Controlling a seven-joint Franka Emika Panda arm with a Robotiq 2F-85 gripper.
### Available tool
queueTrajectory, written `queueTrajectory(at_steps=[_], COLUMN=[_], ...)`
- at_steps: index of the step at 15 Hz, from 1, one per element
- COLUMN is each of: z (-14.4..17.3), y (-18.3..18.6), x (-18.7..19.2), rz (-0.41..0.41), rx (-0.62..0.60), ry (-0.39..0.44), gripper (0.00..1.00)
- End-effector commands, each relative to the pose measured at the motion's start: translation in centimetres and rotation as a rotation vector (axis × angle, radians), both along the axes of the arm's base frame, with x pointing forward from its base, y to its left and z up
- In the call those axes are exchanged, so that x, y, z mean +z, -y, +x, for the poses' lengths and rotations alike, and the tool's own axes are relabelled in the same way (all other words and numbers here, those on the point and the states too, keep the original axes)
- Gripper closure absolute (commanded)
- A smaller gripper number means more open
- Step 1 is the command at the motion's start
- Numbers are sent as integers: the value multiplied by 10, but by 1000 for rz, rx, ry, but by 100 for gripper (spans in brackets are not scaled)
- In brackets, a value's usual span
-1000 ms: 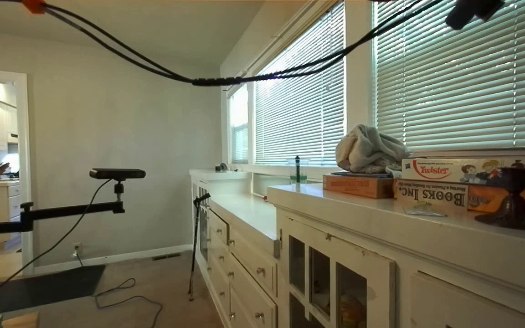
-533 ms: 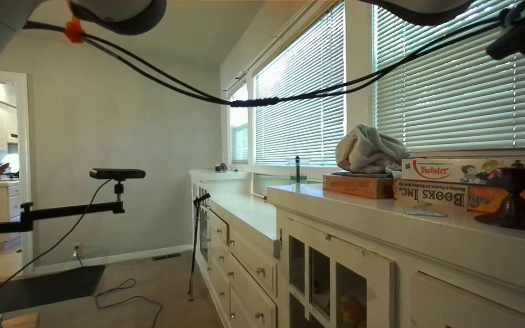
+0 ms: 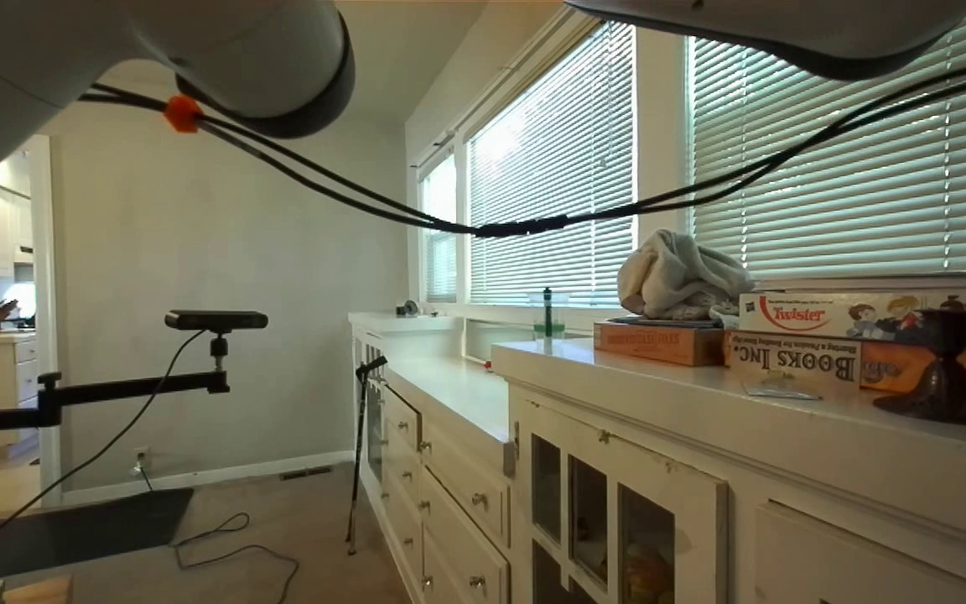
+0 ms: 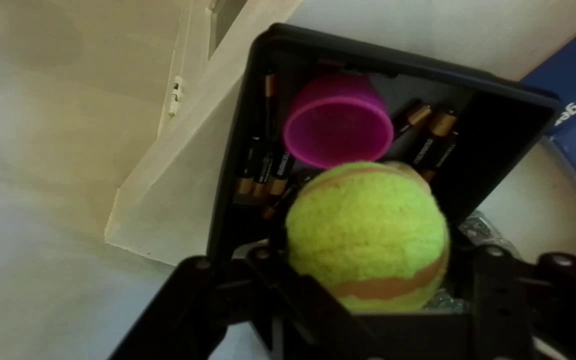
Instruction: Place the tennis ball in the black tub on the right side
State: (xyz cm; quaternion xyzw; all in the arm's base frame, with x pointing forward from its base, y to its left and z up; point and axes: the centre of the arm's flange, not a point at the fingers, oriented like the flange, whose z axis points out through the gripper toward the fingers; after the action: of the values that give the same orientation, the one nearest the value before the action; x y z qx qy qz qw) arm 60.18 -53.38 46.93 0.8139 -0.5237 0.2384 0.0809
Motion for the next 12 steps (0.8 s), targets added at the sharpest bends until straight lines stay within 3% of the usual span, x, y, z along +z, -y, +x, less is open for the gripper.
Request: queueTrajectory(at_steps=[1,7,8,10,12], z=[46,63,63,64,60], y=[16,9,8,7,6], x=[-7,-38,-42,-44,-33], rz=[-33,-40,-24,-13,-9], rx=[57,134,139,142,140], ry=[27,27,22,31,43], gripper=[59,59,13,3,0])
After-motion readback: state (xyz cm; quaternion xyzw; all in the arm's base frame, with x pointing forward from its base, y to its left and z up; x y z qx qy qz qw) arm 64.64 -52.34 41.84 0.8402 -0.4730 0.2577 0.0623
